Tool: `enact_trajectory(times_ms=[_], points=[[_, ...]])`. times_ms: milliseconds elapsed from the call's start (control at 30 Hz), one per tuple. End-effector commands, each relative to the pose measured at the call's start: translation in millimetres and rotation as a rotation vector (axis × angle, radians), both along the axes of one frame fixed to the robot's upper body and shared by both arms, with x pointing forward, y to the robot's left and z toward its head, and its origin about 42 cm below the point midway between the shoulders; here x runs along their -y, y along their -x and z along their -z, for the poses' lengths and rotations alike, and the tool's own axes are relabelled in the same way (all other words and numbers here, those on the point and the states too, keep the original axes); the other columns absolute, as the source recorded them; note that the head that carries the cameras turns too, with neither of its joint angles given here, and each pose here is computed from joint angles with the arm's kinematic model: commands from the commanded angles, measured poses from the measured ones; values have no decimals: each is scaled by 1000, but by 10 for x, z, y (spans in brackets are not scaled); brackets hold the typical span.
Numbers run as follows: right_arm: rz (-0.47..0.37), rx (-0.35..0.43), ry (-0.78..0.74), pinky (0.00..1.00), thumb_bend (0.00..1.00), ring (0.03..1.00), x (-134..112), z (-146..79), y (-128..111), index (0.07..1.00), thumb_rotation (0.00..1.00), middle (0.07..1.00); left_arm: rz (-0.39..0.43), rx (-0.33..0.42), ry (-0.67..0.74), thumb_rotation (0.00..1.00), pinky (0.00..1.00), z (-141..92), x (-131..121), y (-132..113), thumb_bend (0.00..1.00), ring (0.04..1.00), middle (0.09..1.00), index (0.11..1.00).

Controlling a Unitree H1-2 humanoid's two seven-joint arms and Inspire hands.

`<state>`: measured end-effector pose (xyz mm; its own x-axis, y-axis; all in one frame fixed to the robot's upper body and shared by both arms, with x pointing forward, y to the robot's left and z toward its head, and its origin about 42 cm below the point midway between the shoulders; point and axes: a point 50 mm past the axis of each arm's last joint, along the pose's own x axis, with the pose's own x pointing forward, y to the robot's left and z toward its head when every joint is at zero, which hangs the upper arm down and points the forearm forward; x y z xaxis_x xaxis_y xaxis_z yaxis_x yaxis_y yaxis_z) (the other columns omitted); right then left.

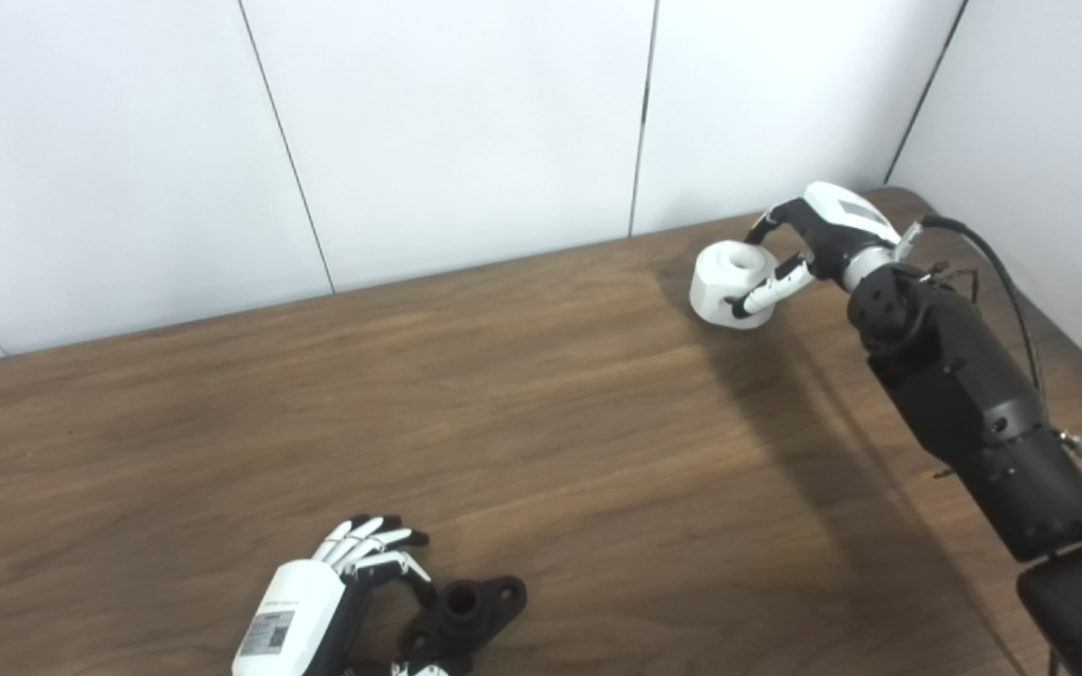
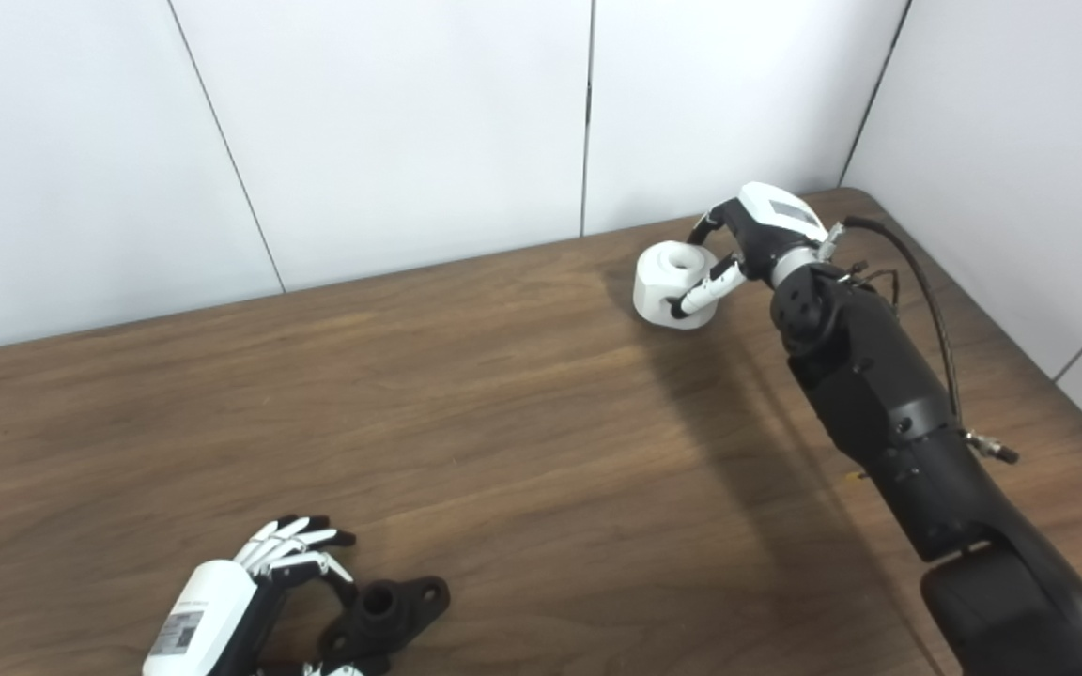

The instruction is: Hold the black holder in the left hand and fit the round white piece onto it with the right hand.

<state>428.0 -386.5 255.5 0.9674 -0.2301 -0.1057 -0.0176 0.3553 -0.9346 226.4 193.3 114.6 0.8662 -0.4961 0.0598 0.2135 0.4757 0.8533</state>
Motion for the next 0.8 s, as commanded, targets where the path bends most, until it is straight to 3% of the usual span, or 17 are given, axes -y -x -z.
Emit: enact_trajectory(times_ms=[0, 600, 667, 767], points=[[-9, 84, 34, 807, 822, 930, 51, -317, -68, 642, 210, 836, -42, -90, -81, 44, 902, 152, -103, 56, 519, 875, 785, 485], [-14, 123, 14, 822, 808, 913, 61, -355, -70, 587, 175, 812, -44, -85, -82, 44, 896, 154, -95, 37, 519, 871, 783, 485], [-17, 142, 6, 830, 584, 905, 56, -355, -63, 508, 147, 796, -45, -86, -85, 44, 897, 153, -95, 37, 519, 872, 784, 485], [-27, 166, 12, 818, 530, 891, 44, -351, -48, 488, 135, 778, -45, -88, -88, 44, 901, 149, -95, 40, 519, 873, 786, 485]])
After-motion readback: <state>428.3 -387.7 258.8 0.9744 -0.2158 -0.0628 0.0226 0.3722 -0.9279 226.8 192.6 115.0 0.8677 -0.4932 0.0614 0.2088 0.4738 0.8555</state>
